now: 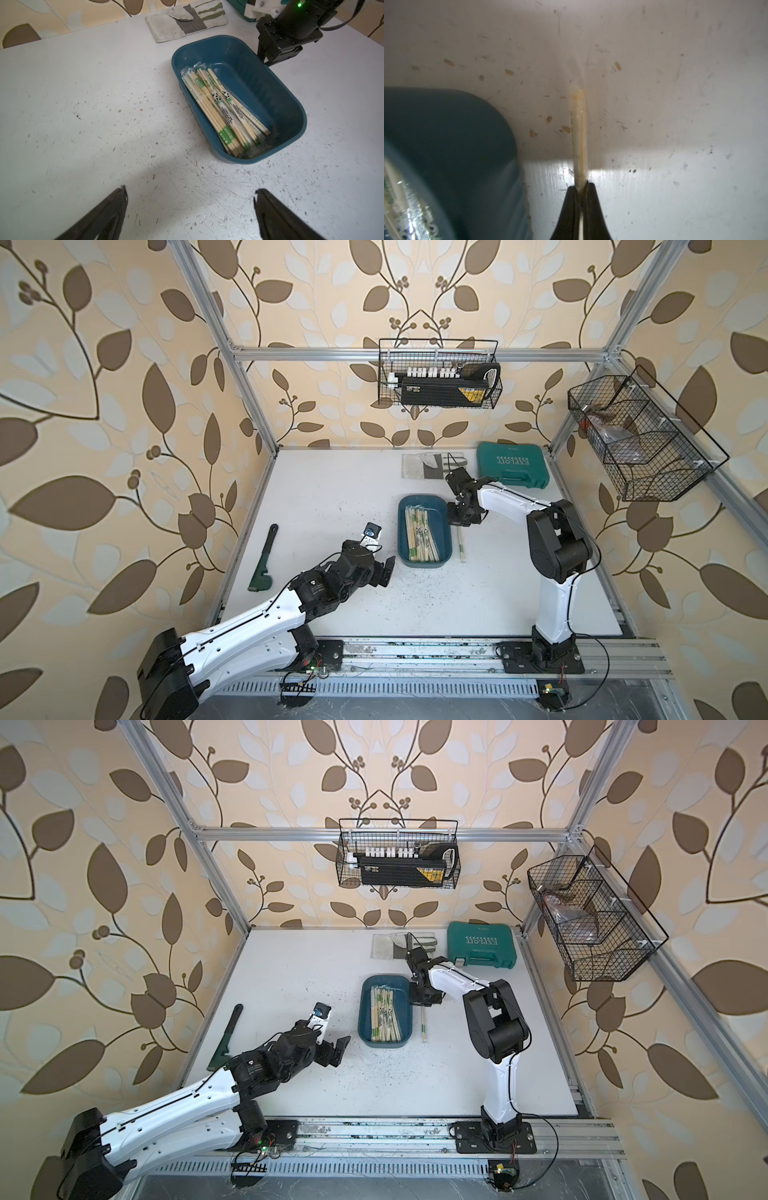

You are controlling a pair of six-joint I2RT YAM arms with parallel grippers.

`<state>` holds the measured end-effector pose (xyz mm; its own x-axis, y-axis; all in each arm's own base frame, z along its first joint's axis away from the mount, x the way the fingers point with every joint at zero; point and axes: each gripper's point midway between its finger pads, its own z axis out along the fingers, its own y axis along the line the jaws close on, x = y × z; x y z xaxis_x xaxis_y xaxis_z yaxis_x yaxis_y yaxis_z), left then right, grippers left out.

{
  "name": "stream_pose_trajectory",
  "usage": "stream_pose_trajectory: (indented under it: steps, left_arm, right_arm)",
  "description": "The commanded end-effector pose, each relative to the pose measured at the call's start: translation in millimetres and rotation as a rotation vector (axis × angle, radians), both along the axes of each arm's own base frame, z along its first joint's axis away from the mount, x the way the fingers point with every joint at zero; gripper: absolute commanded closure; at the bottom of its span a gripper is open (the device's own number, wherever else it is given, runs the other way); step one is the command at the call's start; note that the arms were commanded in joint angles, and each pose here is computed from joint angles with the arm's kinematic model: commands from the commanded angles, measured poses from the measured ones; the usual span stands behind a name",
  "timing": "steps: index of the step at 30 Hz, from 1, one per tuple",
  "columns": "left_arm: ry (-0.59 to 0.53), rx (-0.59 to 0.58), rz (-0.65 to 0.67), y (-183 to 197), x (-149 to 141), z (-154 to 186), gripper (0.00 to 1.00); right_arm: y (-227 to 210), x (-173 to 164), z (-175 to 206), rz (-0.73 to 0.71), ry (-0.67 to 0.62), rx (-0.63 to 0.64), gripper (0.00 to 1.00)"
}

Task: Take the paired disposable chopsticks out of the storage box
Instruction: Place the paired disposable chopsticks at the center of the board, then pick up the paired disposable chopsticks from the storage box.

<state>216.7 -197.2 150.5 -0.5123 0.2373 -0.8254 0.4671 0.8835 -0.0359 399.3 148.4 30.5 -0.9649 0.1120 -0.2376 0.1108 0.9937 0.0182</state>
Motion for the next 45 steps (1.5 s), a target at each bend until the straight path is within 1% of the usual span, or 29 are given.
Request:
stream_pose_trajectory:
  steps: [1, 4, 5, 6, 8, 11, 13, 19, 23, 25, 27, 28, 31, 32, 34, 36, 39, 41, 42, 44, 45]
  left_arm:
    - [-0.025, -0.057, 0.013, -6, 5, 18, 0.01]
    - [-0.024, -0.062, 0.014, -6, 5, 18, 0.01]
    - [-0.023, -0.062, 0.013, -6, 5, 17, 0.01]
    - [-0.021, -0.061, 0.013, -6, 5, 17, 0.01]
    - [-0.019, -0.063, 0.017, -5, 5, 18, 0.01]
    - [-0.02, -0.064, 0.009, -7, 5, 20, 0.01]
    - [-0.018, -0.06, 0.009, -7, 5, 20, 0.01]
    - [-0.013, -0.072, 0.022, -7, 5, 24, 0.01]
    - [-0.015, -0.08, 0.039, -8, 9, 33, 0.01]
    - [-0.015, -0.073, 0.077, -8, 15, 38, 0.02]
    - [-0.002, -0.068, 0.089, -13, 22, 41, 0.06]
    - [0.021, -0.077, 0.098, -17, 27, 42, 0.11]
    - [0.186, -0.135, 0.126, -27, 50, 35, 0.23]
    - [0.244, -0.129, 0.133, -32, 58, 32, 0.3]
    - [0.296, -0.085, 0.142, -45, 72, 34, 0.34]
    - [0.365, -0.039, 0.13, -64, 85, 27, 0.37]
    - [0.462, 0.032, 0.143, -88, 104, 16, 0.49]
    - [0.521, 0.099, 0.159, -102, 112, 3, 0.51]
    - [0.527, 0.112, 0.166, -109, 116, 2, 0.51]
    - [0.555, 0.144, 0.187, -119, 121, -8, 0.56]
    - [0.565, 0.15, 0.199, -122, 123, -13, 0.56]
  right_arm:
    - [-2, -1, -14, -0.017, 0.021, 0.004, 1.0]
    - [-1, -1, -19, -0.017, 0.027, 0.005, 1.0]
    - [-1, -1, -20, -0.019, 0.028, 0.006, 0.98]
    - [-1, -1, -20, -0.019, 0.03, 0.005, 0.96]
    - [-2, -1, -20, -0.026, 0.028, 0.002, 0.85]
    - [0, 1, -13, -0.026, 0.013, 0.012, 0.77]
    - [1, 3, -7, -0.028, 0.001, 0.022, 0.75]
    - [-2, 6, 18, -0.028, -0.031, 0.027, 0.75]
    - [-1, 5, 51, -0.017, -0.085, 0.061, 0.73]
    - [-3, 4, 68, -0.007, -0.118, 0.067, 0.7]
    - [-6, 0, 85, 0.008, -0.145, 0.076, 0.69]
    - [-8, -3, 94, 0.015, -0.163, 0.082, 0.69]
    - [-14, -15, 118, 0.032, -0.253, 0.105, 0.69]
    - [-16, -19, 125, 0.041, -0.291, 0.113, 0.68]
    - [-20, -30, 132, 0.064, -0.367, 0.133, 0.63]
    - [-24, -41, 131, 0.092, -0.436, 0.142, 0.61]
    - [-29, -57, 116, 0.117, -0.493, 0.142, 0.61]
    - [-28, -70, 104, 0.129, -0.529, 0.164, 0.61]
    - [-25, -74, 101, 0.131, -0.547, 0.171, 0.61]
    - [-16, -85, 100, 0.171, -0.603, 0.178, 0.6]
    - [-14, -88, 102, 0.183, -0.631, 0.167, 0.59]
